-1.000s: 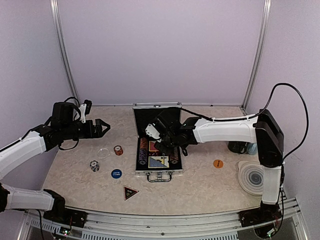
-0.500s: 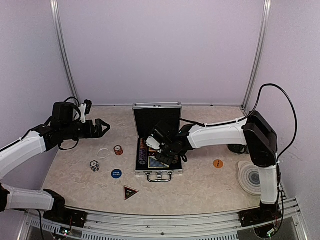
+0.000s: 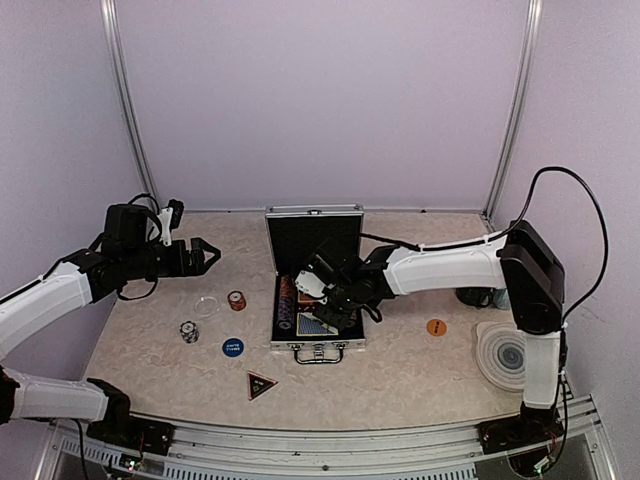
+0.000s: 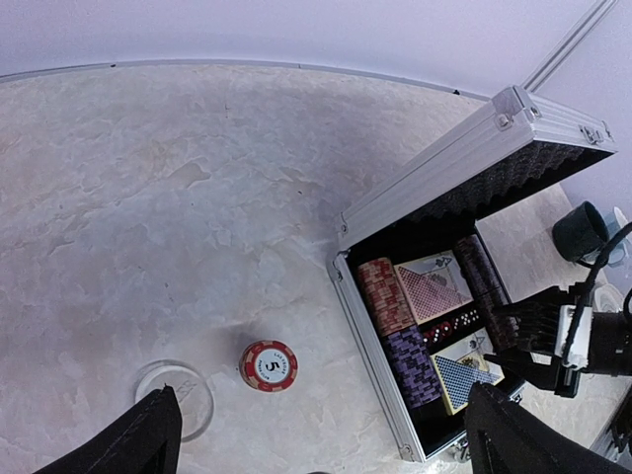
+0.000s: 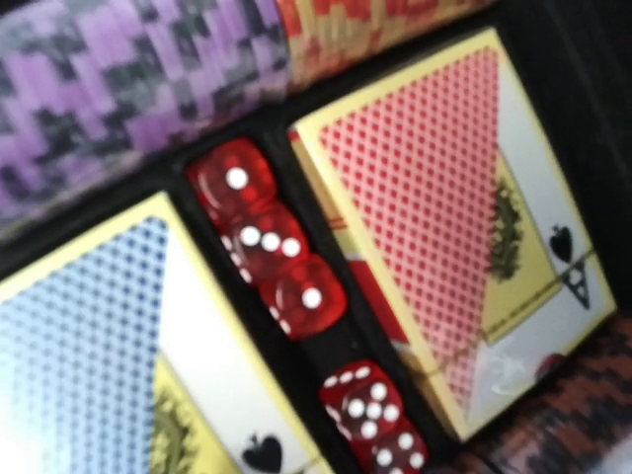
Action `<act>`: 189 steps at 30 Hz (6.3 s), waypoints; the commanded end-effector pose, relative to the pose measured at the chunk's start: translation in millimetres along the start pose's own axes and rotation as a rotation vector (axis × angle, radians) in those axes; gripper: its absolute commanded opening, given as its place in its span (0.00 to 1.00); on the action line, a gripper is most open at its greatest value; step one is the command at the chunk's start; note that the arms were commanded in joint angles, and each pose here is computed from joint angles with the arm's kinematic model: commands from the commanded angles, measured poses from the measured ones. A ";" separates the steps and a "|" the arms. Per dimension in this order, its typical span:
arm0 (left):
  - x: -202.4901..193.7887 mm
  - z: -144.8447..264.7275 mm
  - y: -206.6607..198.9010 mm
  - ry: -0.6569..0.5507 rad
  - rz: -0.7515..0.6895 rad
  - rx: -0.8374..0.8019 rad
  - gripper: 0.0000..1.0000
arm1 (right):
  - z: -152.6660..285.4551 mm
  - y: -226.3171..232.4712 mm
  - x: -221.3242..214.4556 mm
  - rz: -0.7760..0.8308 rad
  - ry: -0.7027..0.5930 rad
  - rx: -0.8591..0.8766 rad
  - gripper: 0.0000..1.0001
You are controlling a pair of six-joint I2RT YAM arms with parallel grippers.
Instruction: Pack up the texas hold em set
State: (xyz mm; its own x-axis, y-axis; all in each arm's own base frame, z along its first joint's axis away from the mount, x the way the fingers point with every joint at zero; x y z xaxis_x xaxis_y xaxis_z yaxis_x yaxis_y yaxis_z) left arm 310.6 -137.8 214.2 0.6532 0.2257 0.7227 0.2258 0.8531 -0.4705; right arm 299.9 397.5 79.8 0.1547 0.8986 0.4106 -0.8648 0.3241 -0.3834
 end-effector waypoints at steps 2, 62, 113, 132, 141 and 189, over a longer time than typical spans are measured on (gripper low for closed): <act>7.4 1.6 -2.3 -0.021 -0.008 -0.012 0.99 | 42.0 -11.3 28.2 -0.029 -0.148 0.013 0.52; 7.6 0.0 0.6 -0.016 0.003 -0.014 0.99 | 90.0 43.8 64.3 0.137 -0.394 0.263 0.79; 7.4 -0.6 4.7 -0.014 0.009 -0.002 0.99 | 72.1 166.5 96.2 0.403 -0.335 0.518 0.78; 1.0 -5.7 6.9 0.006 0.000 0.033 0.99 | 49.7 165.4 99.2 0.401 -0.274 0.431 0.81; -42.8 -43.7 22.0 0.215 -0.011 0.108 0.99 | 63.2 144.6 82.5 0.382 -0.259 0.323 0.82; -102.5 -82.0 118.3 0.490 -0.031 0.541 0.96 | 103.7 119.0 33.0 0.313 -0.300 0.206 0.82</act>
State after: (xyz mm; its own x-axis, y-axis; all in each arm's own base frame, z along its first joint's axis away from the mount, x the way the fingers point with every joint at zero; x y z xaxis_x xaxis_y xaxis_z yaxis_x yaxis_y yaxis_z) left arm 326.6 -99.3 45.3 0.9239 0.0834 0.3735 -0.0618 0.9957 -0.0692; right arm 154.3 432.1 123.7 -0.2394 0.8238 0.5138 -0.9347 -0.0522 -0.3517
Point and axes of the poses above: each gripper's point midway between its finger pads, its own z axis back along the fingers, its own y axis along the line the jaws close on, x = y × z, the point moved 2 cm from there along z, back along the fingers, and after that the axes turned 8 degrees about z, right-handed, at the moved point
